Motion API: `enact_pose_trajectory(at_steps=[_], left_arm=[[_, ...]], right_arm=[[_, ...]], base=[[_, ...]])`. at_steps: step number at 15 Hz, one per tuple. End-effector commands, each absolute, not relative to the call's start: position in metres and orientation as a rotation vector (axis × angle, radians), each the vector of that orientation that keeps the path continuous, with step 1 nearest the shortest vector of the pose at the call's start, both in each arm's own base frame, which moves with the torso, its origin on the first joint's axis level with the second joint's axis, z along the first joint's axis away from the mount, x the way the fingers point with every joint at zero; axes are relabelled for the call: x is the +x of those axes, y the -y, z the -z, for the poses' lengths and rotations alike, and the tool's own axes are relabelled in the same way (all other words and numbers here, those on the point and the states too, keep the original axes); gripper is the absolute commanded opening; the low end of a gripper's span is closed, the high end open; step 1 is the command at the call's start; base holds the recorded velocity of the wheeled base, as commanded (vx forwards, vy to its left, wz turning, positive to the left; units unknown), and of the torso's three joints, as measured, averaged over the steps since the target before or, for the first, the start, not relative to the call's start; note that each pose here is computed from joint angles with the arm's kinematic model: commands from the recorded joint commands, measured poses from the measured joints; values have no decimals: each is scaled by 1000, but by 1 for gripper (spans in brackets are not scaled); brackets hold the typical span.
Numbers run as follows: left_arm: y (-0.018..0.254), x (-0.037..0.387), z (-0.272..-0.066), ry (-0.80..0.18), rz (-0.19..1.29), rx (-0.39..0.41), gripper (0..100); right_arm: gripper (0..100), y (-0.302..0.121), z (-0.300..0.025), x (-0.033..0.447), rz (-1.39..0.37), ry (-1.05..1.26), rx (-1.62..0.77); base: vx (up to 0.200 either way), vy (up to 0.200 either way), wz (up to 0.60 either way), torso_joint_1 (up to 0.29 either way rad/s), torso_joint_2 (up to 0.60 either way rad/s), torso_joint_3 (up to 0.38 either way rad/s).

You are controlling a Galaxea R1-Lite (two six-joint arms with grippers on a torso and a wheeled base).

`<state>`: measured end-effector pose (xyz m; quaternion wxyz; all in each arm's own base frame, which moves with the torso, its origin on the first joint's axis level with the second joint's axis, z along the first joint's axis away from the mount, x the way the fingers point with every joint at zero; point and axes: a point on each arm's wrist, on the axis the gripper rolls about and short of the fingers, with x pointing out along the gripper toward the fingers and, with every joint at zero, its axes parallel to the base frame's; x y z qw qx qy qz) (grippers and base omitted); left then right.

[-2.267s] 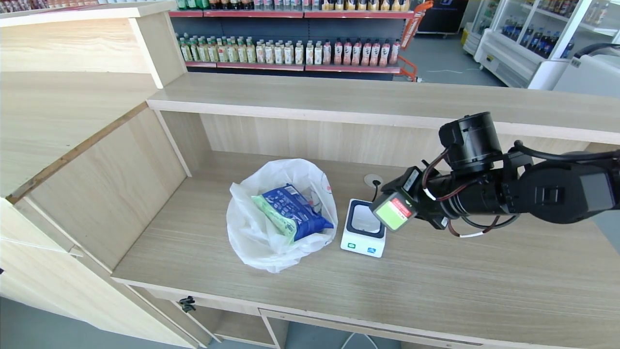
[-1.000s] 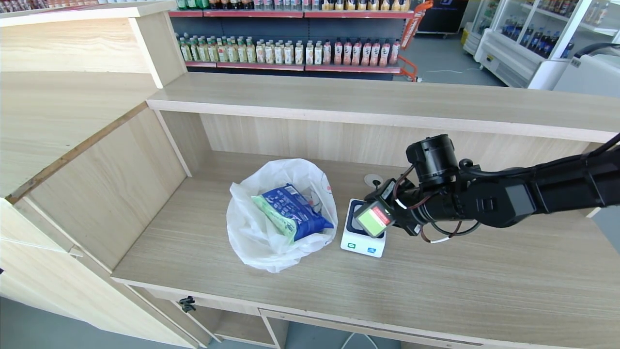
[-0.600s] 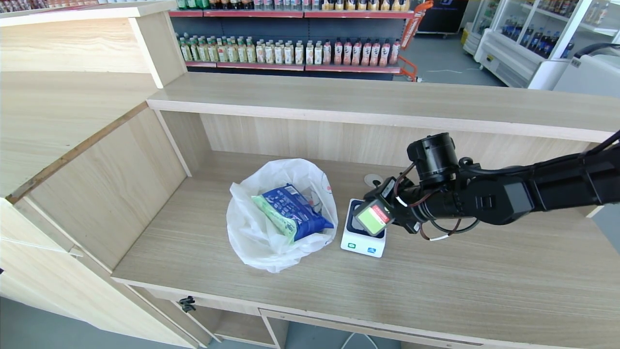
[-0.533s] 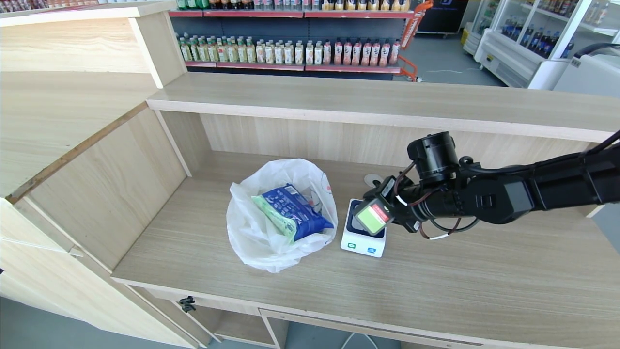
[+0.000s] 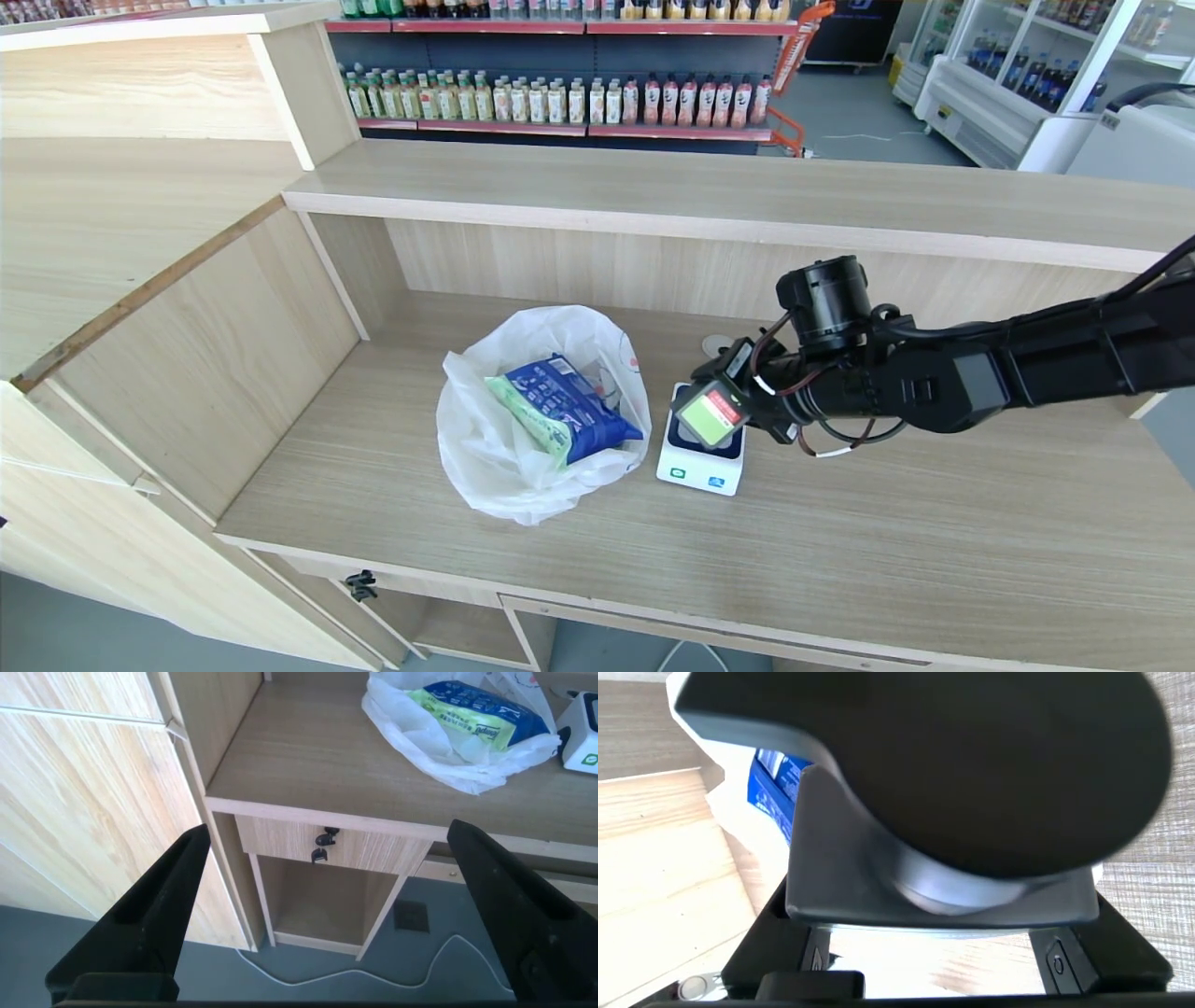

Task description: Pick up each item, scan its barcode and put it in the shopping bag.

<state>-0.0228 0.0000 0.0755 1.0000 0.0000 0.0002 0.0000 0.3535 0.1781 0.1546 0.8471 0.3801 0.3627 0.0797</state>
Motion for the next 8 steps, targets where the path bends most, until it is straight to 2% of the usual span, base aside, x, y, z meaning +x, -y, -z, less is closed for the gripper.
enact_pose_trajectory(at_steps=[1,8], left_arm=[[0,-23,-75,0,0,0,100],[0,-23,-75,0,0,0,100]], right_arm=[[0,-181,-151,355,-169,-773,797],[0,-191,-146,355,-186,-788,787]], base=[[0,0,0,0,0,0],[0,0,0,0,0,0]])
